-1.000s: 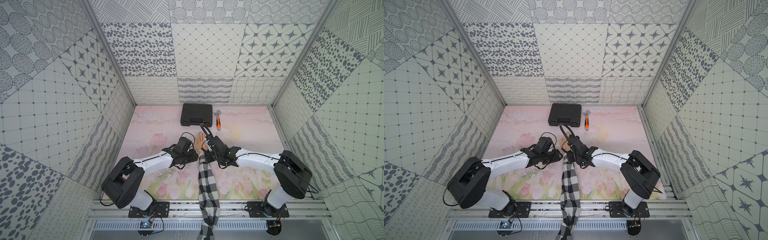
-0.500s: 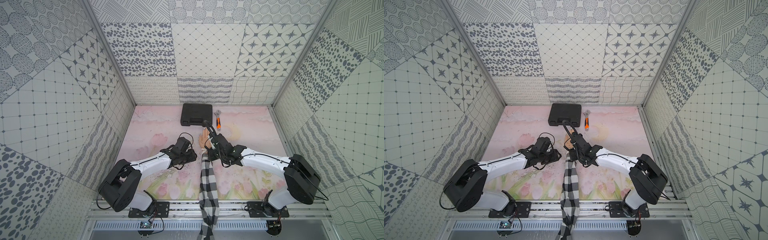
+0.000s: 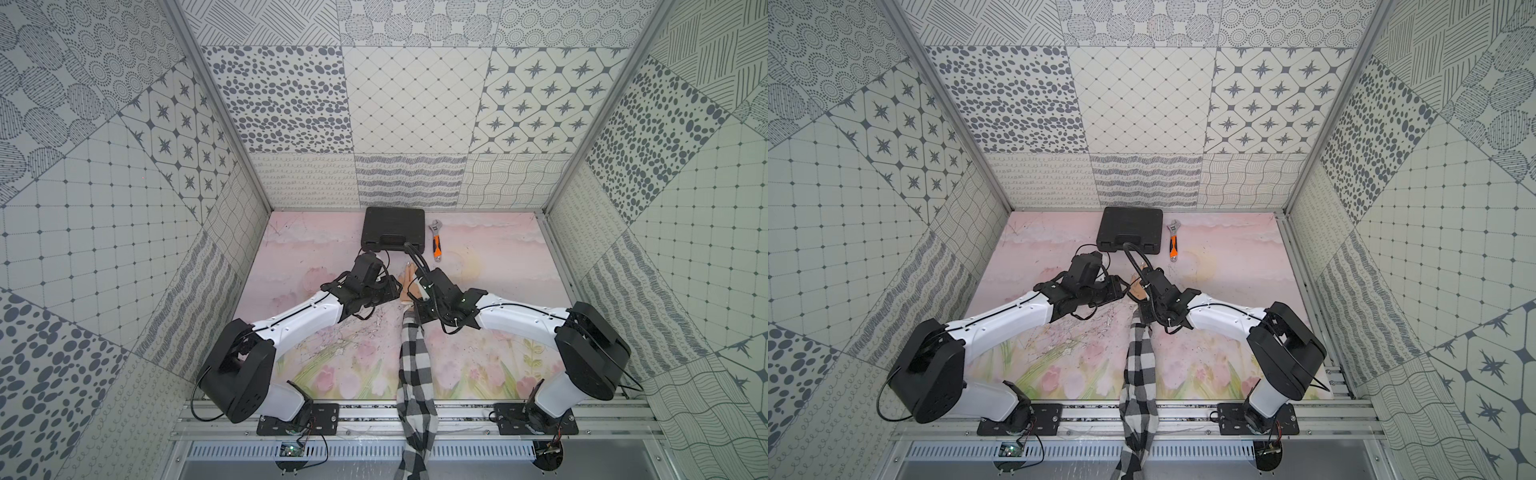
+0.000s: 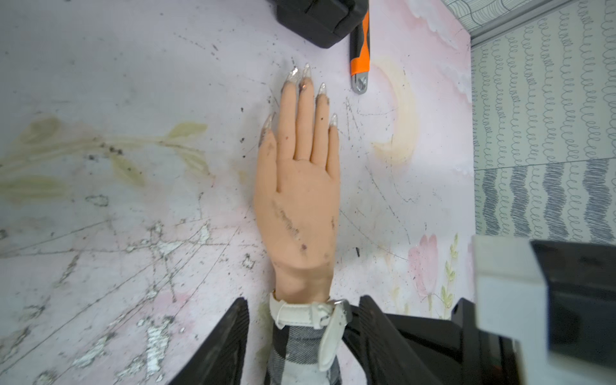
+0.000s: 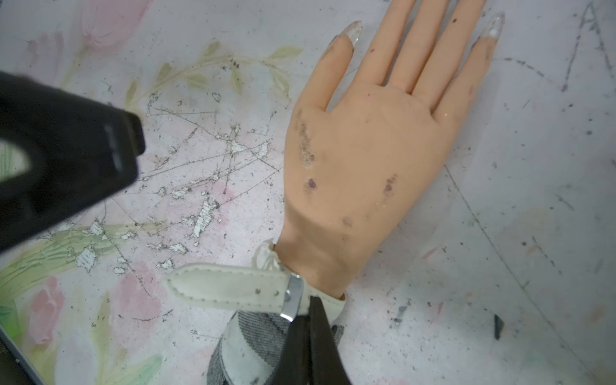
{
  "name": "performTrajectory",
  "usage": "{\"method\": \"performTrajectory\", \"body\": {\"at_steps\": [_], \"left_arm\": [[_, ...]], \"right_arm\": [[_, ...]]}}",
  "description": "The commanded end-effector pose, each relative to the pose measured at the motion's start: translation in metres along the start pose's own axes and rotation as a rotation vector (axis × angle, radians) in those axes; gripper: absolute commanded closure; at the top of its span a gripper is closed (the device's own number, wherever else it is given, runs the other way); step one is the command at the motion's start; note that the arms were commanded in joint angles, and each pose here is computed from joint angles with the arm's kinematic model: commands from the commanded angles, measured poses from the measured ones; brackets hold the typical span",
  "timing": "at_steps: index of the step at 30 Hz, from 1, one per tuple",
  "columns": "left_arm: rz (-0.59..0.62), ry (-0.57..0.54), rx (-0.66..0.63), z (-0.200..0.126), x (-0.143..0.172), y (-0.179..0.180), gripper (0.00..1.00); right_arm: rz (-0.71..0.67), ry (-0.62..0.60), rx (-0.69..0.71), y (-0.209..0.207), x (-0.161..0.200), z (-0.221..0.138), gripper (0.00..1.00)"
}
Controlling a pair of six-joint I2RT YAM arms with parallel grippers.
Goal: Take off the watch
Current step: Untie the watch from the hand.
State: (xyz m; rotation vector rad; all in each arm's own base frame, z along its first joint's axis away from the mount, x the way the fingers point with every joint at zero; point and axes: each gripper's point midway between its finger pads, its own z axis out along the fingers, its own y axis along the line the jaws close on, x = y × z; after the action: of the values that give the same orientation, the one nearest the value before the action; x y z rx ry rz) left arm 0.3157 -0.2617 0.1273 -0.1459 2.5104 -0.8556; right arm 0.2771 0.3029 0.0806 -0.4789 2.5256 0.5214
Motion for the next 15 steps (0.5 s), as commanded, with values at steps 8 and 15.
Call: {"method": "performTrajectory", "body": {"at_steps": [8, 15], "left_arm": [[-0.023, 0.102, 0.049, 0.043, 0.004, -0.018, 0.47], [-0.002, 0.15, 0.041, 0.055, 0.02, -0.022, 0.47]], "right_arm": [[0.008, -0.098, -0.072, 0.017, -0.027, -0.003, 1.0], [0.021, -0.103, -0.066, 0.013, -0.027, -0.001, 1.0]]}}
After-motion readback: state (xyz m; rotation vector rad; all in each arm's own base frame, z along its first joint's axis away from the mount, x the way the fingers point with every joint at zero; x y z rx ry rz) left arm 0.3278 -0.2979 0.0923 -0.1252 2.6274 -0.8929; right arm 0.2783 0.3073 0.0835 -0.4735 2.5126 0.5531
